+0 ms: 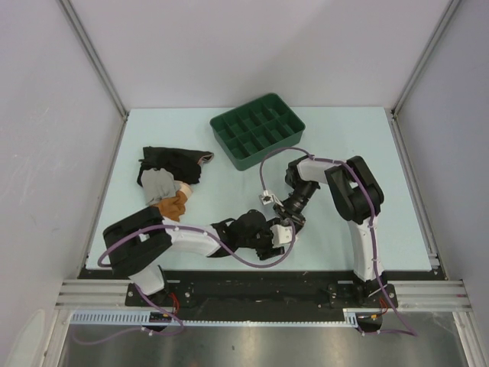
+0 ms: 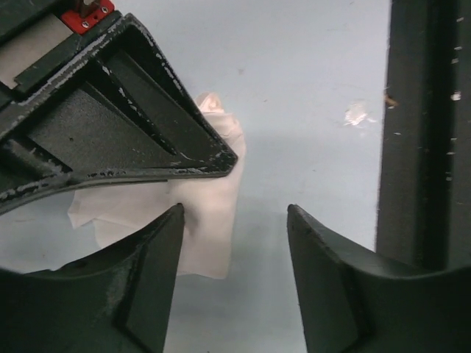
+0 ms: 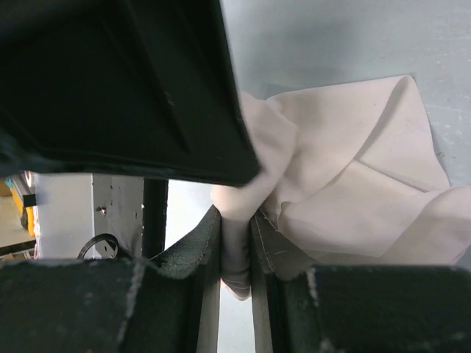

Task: Roll the underwear
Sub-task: Roll the underwear to the center of the board.

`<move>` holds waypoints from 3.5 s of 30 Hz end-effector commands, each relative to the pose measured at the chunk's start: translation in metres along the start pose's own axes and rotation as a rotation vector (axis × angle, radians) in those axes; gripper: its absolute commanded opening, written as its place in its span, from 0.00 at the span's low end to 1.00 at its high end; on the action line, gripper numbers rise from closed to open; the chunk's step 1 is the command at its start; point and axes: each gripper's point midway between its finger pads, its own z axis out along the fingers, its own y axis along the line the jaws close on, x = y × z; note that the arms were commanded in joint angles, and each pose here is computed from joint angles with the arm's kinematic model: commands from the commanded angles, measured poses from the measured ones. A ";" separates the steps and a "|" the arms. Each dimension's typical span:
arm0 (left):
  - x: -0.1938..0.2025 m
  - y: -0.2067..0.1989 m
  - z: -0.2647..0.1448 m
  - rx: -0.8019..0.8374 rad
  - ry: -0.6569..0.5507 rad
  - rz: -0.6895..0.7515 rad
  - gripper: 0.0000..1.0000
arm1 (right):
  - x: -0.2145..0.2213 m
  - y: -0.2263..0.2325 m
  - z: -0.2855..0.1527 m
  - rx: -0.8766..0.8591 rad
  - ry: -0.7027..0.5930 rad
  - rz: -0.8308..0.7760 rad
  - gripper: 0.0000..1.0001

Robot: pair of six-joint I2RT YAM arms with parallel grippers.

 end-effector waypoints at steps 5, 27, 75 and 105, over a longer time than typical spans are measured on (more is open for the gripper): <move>0.013 0.017 0.018 -0.051 0.123 0.051 0.45 | 0.001 -0.003 0.000 -0.015 0.000 -0.007 0.11; 0.035 0.007 0.026 0.045 0.228 0.012 0.06 | -0.013 -0.003 -0.030 0.090 -0.058 -0.071 0.32; 0.064 0.038 0.051 0.473 0.308 -0.904 0.14 | 0.019 -0.021 -0.026 0.700 0.238 -0.862 0.56; -0.031 0.021 -0.064 -0.022 -0.322 -0.119 0.62 | 0.013 0.013 -0.020 0.235 -0.002 -0.335 0.09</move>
